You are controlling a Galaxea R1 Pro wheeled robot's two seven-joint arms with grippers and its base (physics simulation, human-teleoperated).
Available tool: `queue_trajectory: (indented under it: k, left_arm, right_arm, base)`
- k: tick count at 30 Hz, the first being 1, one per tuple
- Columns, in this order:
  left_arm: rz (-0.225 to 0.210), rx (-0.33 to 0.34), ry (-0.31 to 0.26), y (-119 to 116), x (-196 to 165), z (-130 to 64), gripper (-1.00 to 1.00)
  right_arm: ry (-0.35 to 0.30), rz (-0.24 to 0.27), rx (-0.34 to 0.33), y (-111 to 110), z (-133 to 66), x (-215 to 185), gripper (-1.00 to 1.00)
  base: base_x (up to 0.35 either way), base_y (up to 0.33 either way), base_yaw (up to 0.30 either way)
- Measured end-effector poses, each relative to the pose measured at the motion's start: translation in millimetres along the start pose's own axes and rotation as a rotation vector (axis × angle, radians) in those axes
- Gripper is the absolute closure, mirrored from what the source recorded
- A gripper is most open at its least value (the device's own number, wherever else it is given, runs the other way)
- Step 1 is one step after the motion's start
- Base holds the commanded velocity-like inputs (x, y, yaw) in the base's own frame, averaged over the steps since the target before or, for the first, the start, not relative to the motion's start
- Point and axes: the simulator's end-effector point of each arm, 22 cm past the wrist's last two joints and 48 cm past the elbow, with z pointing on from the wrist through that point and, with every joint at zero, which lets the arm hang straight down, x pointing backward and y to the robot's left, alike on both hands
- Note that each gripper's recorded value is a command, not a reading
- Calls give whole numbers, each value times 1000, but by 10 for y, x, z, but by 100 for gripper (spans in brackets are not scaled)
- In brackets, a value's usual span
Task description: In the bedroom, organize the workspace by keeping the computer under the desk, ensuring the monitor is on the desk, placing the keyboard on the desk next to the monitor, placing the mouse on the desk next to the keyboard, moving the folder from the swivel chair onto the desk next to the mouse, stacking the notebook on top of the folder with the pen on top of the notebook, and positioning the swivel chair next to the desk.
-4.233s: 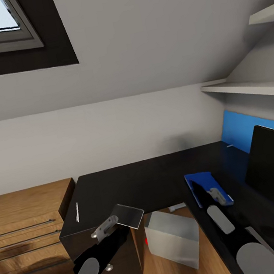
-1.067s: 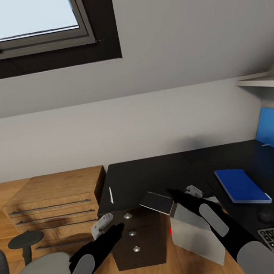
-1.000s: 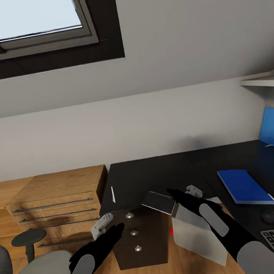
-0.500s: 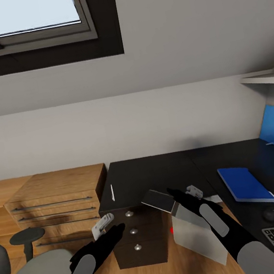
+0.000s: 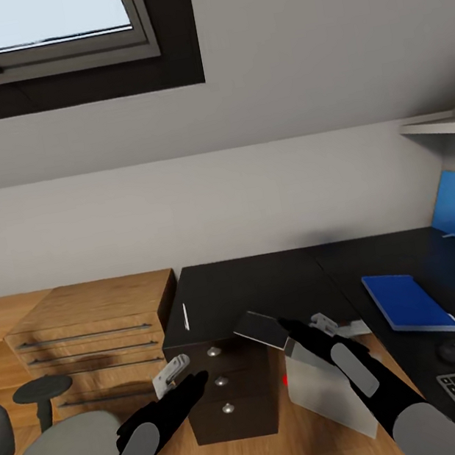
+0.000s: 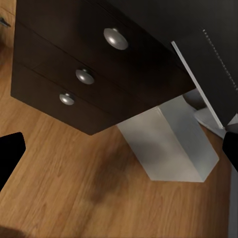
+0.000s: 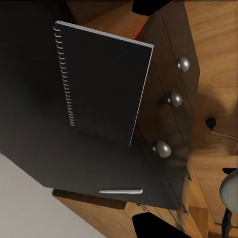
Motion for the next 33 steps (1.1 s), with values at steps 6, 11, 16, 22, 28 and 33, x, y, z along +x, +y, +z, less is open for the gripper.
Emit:
queue_trajectory:
  k: [6, 11, 16, 22, 28, 33]
  left_arm:
    - [0, 0, 0, 41, 52, 61, -100]
    - [1, 0, 0, 78, 95, 112, -100]
    - [1, 0, -1, 117, 137, 163, -100]
    - [1, 2, -2, 158, 191, 222, -100]
    - [2, 3, -2, 206, 246, 283, -100]
    - [3, 3, -2, 249, 295, 336, -100]
  right_arm:
    - [-26, 3, 11, -113, 46, 19, -100]
    - [-25, 9, 45, -330, 97, 145, -100]
    - [-43, 17, 84, -568, 139, 244, -100]
    - [-74, 21, 105, -734, 175, 285, -100]
    - [-77, 23, 112, -829, 216, 350, -100]
    - [-73, 24, 119, -920, 249, 425, -100]
  base:
    - [0, 0, 0]
    - [0, 0, 0]
    - [0, 0, 0]
    - [0, 0, 0]
    - [0, 0, 0]
    - [0, 0, 0]
